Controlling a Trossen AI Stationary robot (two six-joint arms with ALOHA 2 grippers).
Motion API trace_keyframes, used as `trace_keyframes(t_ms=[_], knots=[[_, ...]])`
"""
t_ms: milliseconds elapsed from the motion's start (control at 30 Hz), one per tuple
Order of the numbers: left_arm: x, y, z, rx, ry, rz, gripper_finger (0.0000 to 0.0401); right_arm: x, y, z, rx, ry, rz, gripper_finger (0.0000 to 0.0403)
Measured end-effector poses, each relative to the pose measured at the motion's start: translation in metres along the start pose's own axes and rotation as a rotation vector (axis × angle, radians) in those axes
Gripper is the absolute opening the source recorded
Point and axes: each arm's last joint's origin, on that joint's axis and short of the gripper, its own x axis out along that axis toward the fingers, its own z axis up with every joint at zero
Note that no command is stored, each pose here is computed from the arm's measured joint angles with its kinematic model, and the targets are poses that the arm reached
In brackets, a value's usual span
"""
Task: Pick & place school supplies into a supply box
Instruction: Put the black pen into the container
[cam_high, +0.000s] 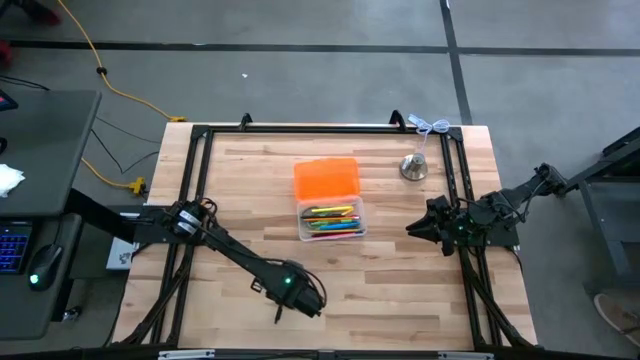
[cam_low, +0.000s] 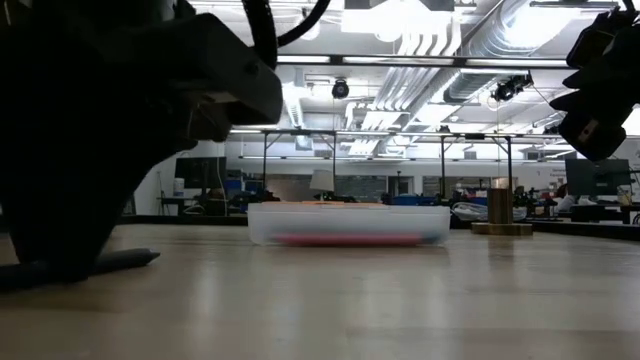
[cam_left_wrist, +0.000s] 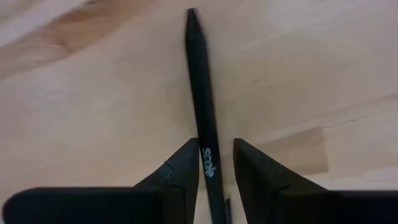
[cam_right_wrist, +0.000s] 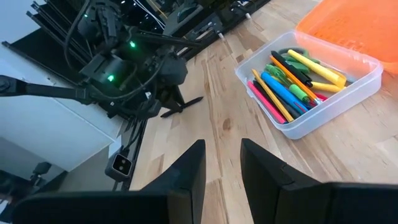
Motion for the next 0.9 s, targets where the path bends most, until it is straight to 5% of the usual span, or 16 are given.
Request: trace_keyframes(t_ms=[500,900], knots=[[0.011,0.003,0.001,-0.028,0.022,-0.023,0.0109,0.000,0.000,0.000,0.007,-0.006,-0.005,0.0078],[0.013,0.003,0.002,-0.006,-0.012,-0.024,0.0046,0.000,0.000,0.000,0.006,-0.007,-0.005,0.0078]])
